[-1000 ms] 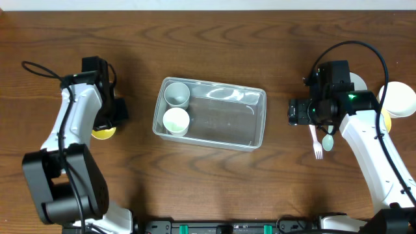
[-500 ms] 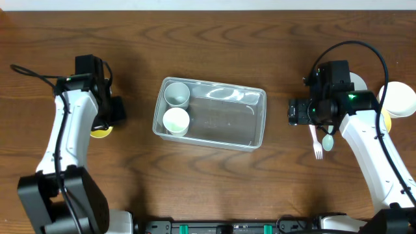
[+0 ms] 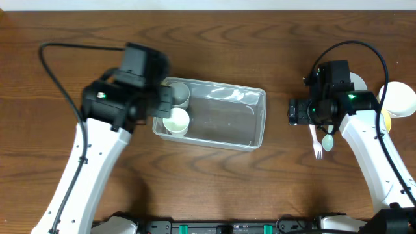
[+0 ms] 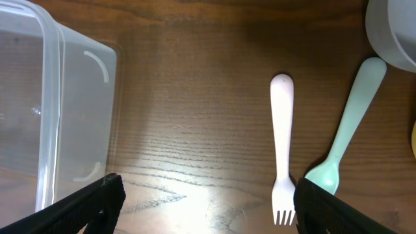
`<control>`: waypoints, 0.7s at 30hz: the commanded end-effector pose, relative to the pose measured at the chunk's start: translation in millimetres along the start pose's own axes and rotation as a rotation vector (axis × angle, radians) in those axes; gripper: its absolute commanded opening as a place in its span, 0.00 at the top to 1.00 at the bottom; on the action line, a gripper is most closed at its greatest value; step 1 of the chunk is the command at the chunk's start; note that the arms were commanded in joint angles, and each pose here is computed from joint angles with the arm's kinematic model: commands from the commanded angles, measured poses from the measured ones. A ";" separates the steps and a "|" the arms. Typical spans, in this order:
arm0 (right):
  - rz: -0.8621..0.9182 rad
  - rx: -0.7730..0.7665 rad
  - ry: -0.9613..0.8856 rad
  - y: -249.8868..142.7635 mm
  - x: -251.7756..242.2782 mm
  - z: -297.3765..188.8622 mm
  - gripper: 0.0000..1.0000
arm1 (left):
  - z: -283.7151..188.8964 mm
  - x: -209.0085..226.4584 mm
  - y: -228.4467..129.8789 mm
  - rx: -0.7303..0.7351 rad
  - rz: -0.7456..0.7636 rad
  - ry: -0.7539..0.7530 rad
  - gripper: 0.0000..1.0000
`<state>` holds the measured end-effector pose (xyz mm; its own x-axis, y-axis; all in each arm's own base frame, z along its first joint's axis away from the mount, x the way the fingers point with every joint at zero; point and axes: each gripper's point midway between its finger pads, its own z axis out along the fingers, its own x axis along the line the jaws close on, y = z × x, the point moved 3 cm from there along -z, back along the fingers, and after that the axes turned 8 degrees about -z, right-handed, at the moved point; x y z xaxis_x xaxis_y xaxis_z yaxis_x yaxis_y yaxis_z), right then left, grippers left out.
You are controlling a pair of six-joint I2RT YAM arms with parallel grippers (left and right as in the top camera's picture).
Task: Pack container
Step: 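Grasp the yellow cup with the left gripper, then place the yellow cup into the container beside the grey cup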
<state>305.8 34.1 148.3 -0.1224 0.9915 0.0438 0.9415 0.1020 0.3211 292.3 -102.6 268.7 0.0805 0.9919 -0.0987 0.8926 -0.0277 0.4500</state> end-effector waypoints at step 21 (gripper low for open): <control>-0.007 -0.013 0.005 4.6 2.5 -2.3 0.15 | 141.6 -96.7 -13.5 0.332 0.362 0.001 0.94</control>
<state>305.7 34.1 148.3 -0.1227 0.9915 0.0437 0.9416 0.1024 0.3207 326.6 -213.4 149.9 0.3741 0.9274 0.0023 0.9176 -0.3705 0.1443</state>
